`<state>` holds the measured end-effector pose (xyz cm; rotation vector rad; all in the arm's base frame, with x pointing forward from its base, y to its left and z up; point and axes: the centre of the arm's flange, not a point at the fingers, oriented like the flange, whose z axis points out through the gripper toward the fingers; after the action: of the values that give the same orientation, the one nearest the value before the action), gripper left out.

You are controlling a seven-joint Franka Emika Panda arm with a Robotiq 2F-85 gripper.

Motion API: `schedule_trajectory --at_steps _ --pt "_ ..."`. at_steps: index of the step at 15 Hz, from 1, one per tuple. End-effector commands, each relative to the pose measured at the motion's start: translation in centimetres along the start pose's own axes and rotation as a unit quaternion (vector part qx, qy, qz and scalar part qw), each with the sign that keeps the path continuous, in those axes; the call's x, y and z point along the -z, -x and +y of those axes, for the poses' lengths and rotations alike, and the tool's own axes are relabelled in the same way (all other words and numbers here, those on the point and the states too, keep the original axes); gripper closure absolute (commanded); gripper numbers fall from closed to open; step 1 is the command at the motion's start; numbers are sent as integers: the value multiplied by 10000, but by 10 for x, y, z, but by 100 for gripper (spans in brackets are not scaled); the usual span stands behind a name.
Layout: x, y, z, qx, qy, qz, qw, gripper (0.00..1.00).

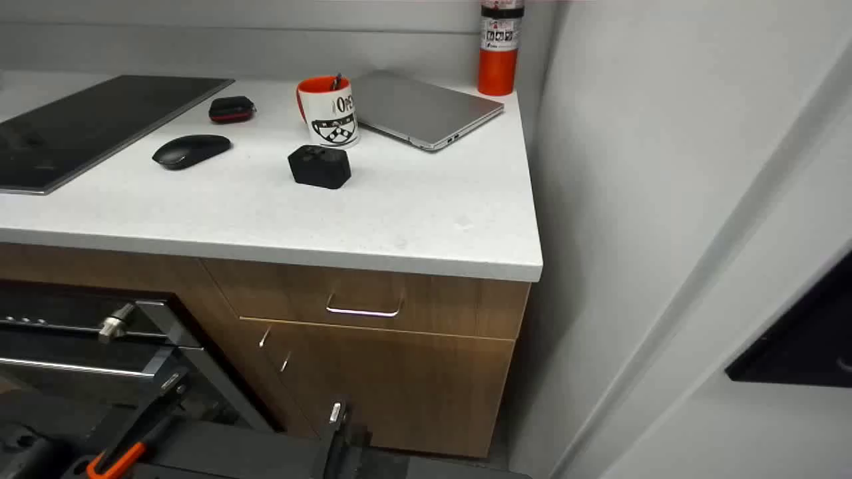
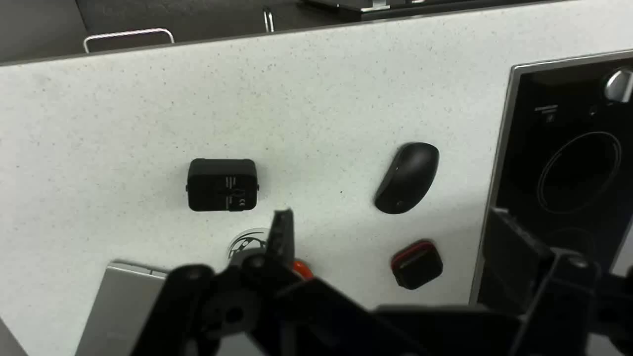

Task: Pick up the pen from the white mug cup and put it on the table.

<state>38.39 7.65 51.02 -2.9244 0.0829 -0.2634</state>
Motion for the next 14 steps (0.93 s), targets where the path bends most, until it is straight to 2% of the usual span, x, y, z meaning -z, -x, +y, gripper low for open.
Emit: schedule_trajectory --at_steps 1,6,11,14 --pt "0 0 0 0 1 -2 10000 0" --pt "0 0 0 0 0 -2 10000 0" --pt "-40 -47 30 -264 -56 203 9994 0" --pt "-68 -77 56 -656 -37 526 9965 0"
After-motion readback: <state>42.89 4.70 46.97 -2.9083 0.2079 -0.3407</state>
